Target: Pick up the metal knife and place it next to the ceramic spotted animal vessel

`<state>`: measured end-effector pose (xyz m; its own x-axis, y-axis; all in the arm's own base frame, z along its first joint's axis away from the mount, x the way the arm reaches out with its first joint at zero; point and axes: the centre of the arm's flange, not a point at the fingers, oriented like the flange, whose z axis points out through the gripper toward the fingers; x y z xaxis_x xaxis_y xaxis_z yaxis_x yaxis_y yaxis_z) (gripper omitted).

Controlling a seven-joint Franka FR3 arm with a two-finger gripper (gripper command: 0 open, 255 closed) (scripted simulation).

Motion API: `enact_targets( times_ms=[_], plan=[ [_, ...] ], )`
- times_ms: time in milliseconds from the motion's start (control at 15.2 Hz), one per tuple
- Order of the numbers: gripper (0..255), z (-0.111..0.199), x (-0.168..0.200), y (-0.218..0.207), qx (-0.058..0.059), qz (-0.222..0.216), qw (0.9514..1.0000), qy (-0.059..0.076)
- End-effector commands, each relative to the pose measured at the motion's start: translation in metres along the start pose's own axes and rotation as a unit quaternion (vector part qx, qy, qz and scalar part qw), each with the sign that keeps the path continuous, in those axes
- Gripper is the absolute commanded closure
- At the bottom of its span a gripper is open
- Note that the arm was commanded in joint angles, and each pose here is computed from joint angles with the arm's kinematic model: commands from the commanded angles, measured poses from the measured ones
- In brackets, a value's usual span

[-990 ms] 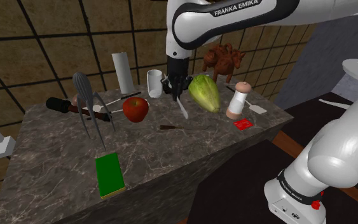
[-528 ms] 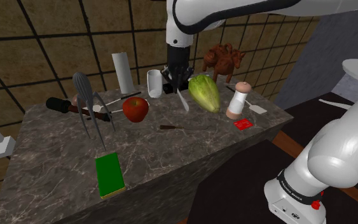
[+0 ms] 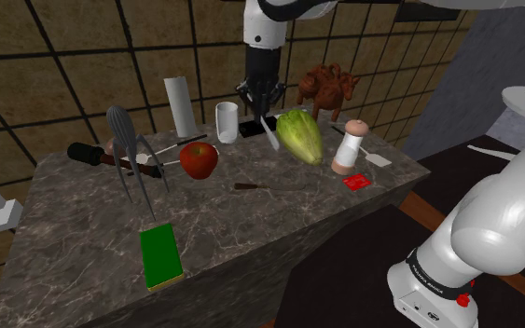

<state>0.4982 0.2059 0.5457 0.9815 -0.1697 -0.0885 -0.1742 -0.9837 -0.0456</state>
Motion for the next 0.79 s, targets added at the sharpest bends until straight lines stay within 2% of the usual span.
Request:
enact_targets(
  times_ms=[0, 726],
  plan=[
    [255, -0.011, -0.001, 0.000, 0.000, 0.000, 1.0000, 0.000],
    [255, -0.069, -0.006, -0.003, 0.000, 0.000, 1.0000, 0.000]
  ],
)
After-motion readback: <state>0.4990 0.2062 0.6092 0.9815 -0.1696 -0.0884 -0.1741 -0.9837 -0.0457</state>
